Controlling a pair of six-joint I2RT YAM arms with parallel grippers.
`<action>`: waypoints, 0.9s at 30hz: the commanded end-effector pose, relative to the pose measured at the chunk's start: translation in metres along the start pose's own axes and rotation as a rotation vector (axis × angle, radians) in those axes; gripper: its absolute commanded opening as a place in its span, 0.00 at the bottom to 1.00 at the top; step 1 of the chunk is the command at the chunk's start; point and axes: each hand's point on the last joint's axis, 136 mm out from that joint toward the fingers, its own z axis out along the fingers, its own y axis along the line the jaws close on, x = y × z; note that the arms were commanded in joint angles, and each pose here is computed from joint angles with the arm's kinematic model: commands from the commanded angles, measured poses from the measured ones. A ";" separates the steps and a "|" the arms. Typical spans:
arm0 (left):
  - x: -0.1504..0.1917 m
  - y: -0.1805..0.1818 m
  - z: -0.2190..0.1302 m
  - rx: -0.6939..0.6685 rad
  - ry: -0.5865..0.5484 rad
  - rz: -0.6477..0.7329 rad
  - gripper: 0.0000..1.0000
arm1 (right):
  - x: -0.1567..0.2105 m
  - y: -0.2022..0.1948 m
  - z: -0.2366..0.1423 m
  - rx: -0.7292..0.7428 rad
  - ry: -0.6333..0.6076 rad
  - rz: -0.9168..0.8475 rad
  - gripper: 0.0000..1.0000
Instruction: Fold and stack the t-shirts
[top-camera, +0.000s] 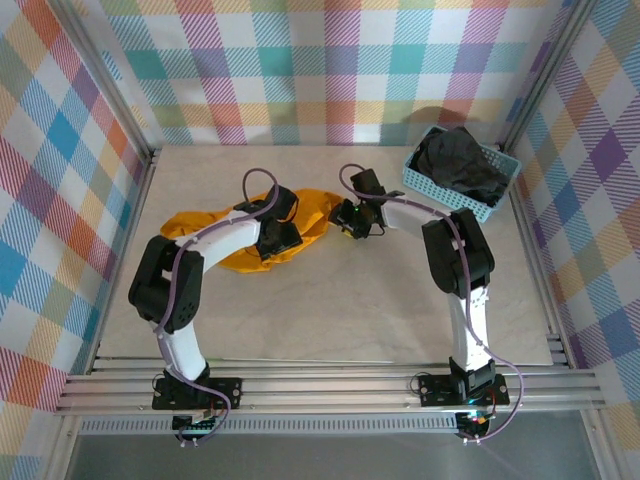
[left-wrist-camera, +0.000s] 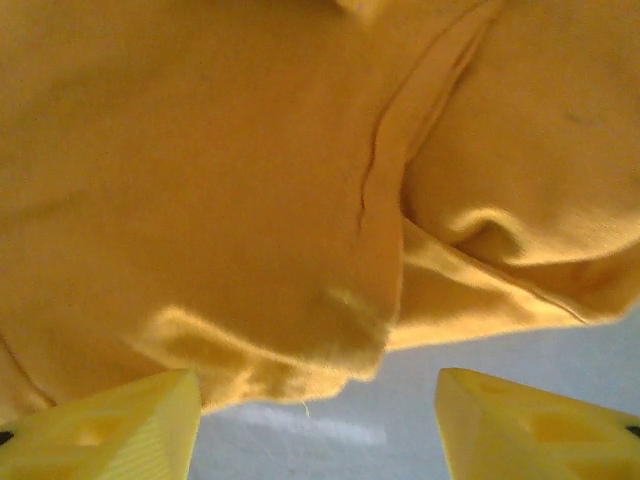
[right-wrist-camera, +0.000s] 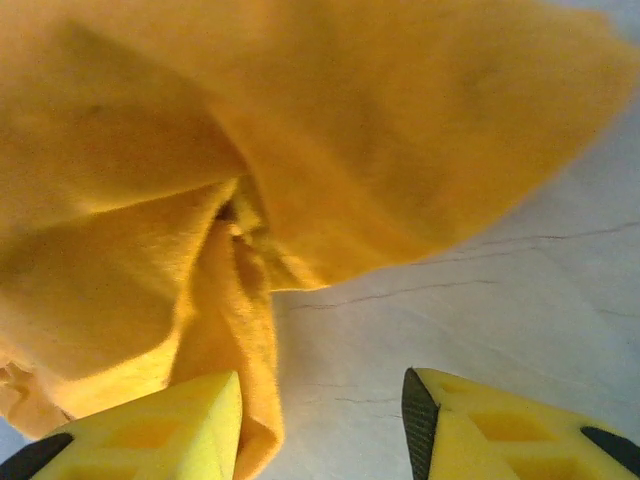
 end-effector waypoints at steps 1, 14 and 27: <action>-0.004 0.002 0.007 -0.055 -0.006 0.065 0.57 | 0.003 0.015 0.012 -0.036 0.027 0.011 0.46; -0.036 0.005 -0.038 -0.078 -0.150 0.086 0.00 | -0.016 0.016 -0.001 0.007 -0.052 0.027 0.00; -0.125 0.045 -0.227 0.364 -0.392 -0.196 0.00 | -0.062 0.037 -0.170 0.008 -0.274 -0.013 0.00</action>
